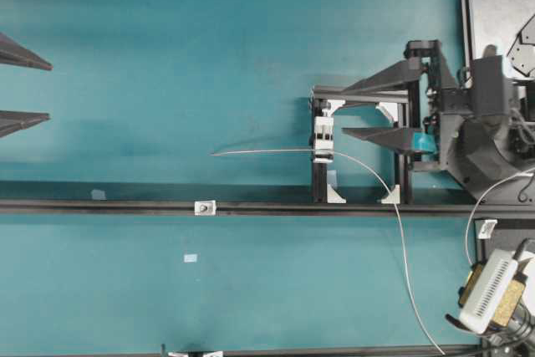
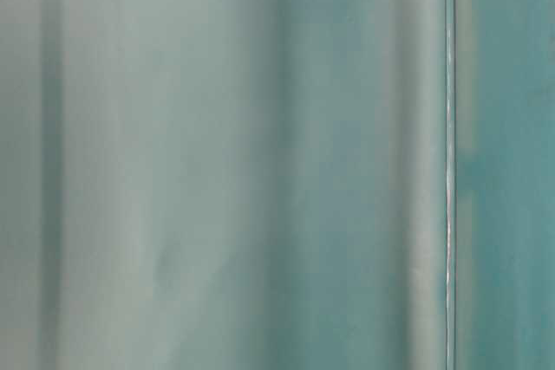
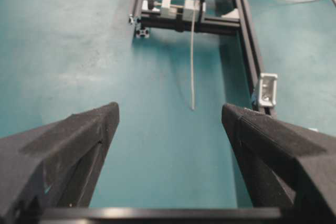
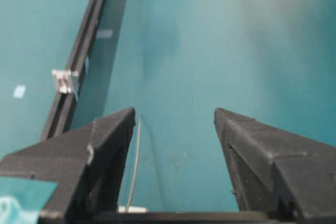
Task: Insert the wire into the hole on the right side and pull it with the left arm.
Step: 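Move the right gripper left toward the white wire near the bracket, then grasp the white wire tip with the right gripper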
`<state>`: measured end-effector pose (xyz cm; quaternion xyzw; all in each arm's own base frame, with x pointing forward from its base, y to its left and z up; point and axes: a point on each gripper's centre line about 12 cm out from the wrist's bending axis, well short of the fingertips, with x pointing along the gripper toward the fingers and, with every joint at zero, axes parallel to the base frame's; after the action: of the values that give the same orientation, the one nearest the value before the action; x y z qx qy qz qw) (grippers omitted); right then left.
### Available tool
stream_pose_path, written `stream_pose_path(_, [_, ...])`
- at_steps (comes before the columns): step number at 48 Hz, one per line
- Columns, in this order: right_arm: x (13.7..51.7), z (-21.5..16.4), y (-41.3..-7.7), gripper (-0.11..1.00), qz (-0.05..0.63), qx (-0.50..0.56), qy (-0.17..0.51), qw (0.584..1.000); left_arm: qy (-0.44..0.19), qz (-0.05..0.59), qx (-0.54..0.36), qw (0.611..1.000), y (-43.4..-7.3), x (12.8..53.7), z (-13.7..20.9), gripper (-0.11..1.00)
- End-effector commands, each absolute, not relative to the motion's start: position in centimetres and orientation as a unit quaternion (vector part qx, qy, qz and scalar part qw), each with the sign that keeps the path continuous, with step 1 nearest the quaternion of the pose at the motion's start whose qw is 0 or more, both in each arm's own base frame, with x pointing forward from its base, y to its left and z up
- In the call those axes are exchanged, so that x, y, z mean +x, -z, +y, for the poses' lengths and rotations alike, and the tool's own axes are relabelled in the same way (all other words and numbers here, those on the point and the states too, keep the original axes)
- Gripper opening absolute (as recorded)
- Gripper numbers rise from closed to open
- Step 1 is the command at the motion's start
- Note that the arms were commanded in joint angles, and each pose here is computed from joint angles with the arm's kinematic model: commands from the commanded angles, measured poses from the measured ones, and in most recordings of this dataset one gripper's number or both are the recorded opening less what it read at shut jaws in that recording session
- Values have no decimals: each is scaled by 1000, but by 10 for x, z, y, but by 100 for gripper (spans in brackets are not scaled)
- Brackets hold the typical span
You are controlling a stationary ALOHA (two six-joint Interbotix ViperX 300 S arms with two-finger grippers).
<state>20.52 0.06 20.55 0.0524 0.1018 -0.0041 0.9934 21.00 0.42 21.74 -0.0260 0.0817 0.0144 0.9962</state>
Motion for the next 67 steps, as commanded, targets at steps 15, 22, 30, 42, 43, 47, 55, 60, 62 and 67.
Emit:
stream_pose_path(15, [231,1,-202,70,123,54,5,991,-24,126,-29,991,-203,232,8,64])
stream_pose_path(22, [241,1,-195,70,143,53,6,988,-26,141,-29,989,-194,237,9,64])
stream_pose_path(30, [250,1,-187,70,165,55,8,985,-26,159,-29,986,-185,244,9,64])
stream_pose_path(42, [267,1,-172,70,200,54,10,978,-29,186,-29,982,-174,255,10,64])
stream_pose_path(43, [268,1,-171,70,203,54,10,978,-29,188,-29,981,-173,256,11,64])
stream_pose_path(47, [273,1,-165,70,214,53,10,975,-33,200,-30,979,-168,261,13,64])
stream_pose_path(55, [284,2,-153,70,237,53,10,970,-40,219,-32,974,-159,270,17,64])
stream_pose_path(60, [290,2,-147,70,248,54,11,967,-43,229,-33,972,-153,275,19,64])
stream_pose_path(62, [292,2,-145,70,251,53,11,966,-43,232,-33,971,-152,277,19,64])
stream_pose_path(67, [298,2,-140,70,259,53,11,964,-45,242,-33,969,-146,282,20,64])
